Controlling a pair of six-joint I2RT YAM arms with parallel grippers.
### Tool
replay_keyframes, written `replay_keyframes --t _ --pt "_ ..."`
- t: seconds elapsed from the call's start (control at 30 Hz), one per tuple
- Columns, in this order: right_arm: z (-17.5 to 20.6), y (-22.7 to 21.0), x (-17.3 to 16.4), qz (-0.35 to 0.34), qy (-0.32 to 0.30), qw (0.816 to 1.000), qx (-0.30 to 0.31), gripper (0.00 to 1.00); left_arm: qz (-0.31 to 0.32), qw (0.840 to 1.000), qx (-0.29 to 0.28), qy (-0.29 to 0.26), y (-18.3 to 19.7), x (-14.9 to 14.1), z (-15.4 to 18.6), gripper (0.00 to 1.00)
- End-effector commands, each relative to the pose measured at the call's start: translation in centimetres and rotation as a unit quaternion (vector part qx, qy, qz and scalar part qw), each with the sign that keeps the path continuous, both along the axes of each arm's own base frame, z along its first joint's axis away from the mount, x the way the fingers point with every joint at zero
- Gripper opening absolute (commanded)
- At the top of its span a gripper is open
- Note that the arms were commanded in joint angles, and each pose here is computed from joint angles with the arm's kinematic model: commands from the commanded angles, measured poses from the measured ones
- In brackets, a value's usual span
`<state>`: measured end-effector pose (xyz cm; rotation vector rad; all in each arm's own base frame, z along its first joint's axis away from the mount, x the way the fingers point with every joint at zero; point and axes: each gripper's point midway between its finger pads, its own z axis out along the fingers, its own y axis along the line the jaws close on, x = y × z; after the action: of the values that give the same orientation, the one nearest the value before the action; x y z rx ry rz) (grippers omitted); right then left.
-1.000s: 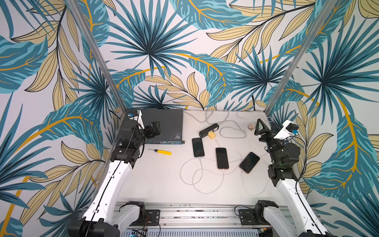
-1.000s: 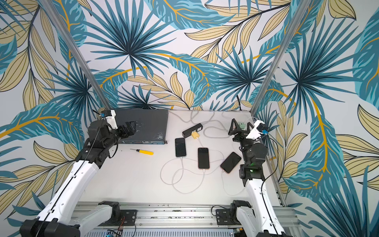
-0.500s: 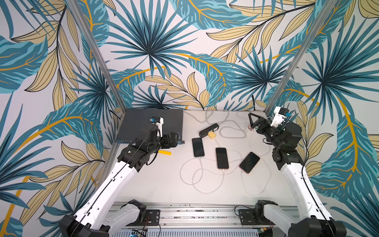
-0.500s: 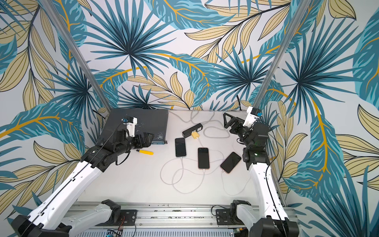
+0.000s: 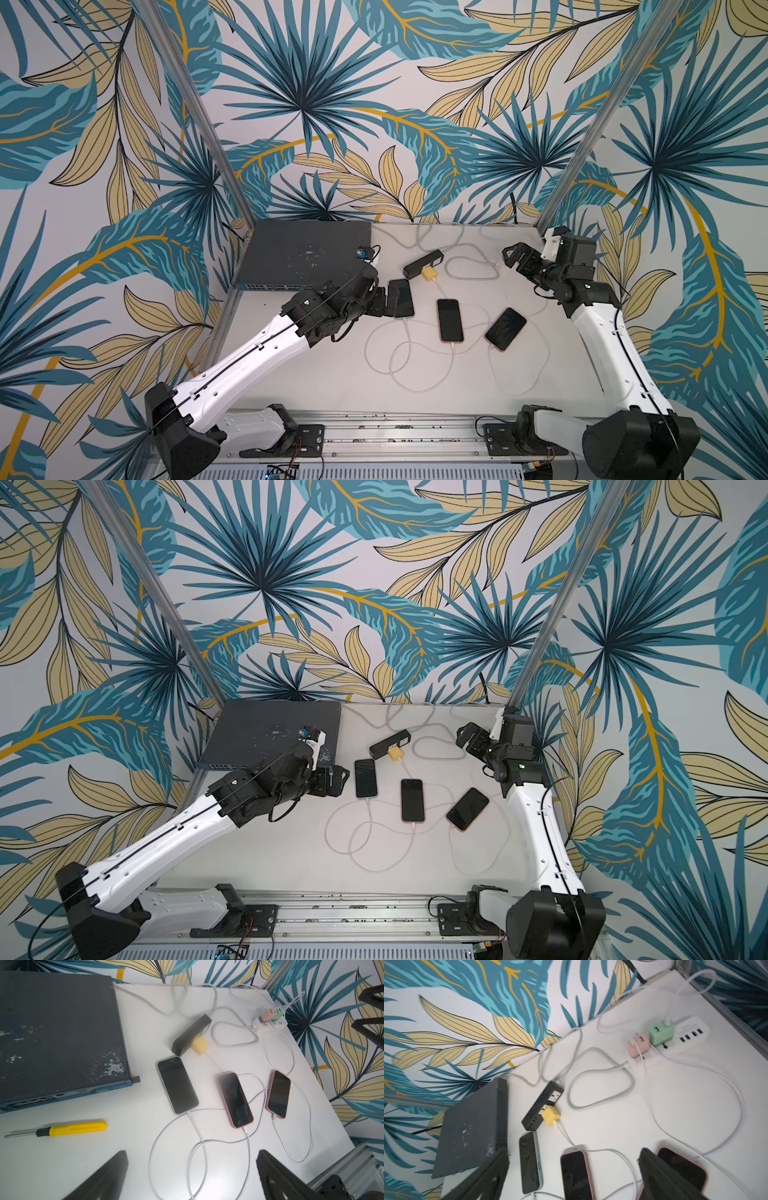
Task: Unplug the charging cable from the phone
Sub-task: Pick up the phone at the center of the board.
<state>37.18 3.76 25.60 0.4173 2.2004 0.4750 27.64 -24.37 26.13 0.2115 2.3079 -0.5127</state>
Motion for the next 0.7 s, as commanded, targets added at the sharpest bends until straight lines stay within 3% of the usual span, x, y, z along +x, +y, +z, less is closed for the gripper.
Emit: replay_keyframes --t 0.0,0.1,0.27,0.67 --pt "-5.6 -2.2 -3.2 -0.041 0.105 0.992 -0.054 1.00 0.012 1.000 0.007 0.009 -1.0 -0.4 -1.6 1.00" --pt "-8.1 -2.8 -4.3 -0.055 0.141 0.987 -0.060 1.00 -0.006 1.000 0.024 0.016 -2.5 -1.3 -3.1 1.00" --pt "-12.0 -2.1 -5.4 -0.057 0.197 0.979 -0.019 1.00 -0.030 0.998 0.059 0.004 -4.1 -2.4 -3.4 1.00" --pt "-17.0 -2.8 -5.9 -0.081 0.292 0.953 -0.011 1.00 -0.047 0.997 0.059 0.017 -5.0 -4.3 -5.6 1.00"
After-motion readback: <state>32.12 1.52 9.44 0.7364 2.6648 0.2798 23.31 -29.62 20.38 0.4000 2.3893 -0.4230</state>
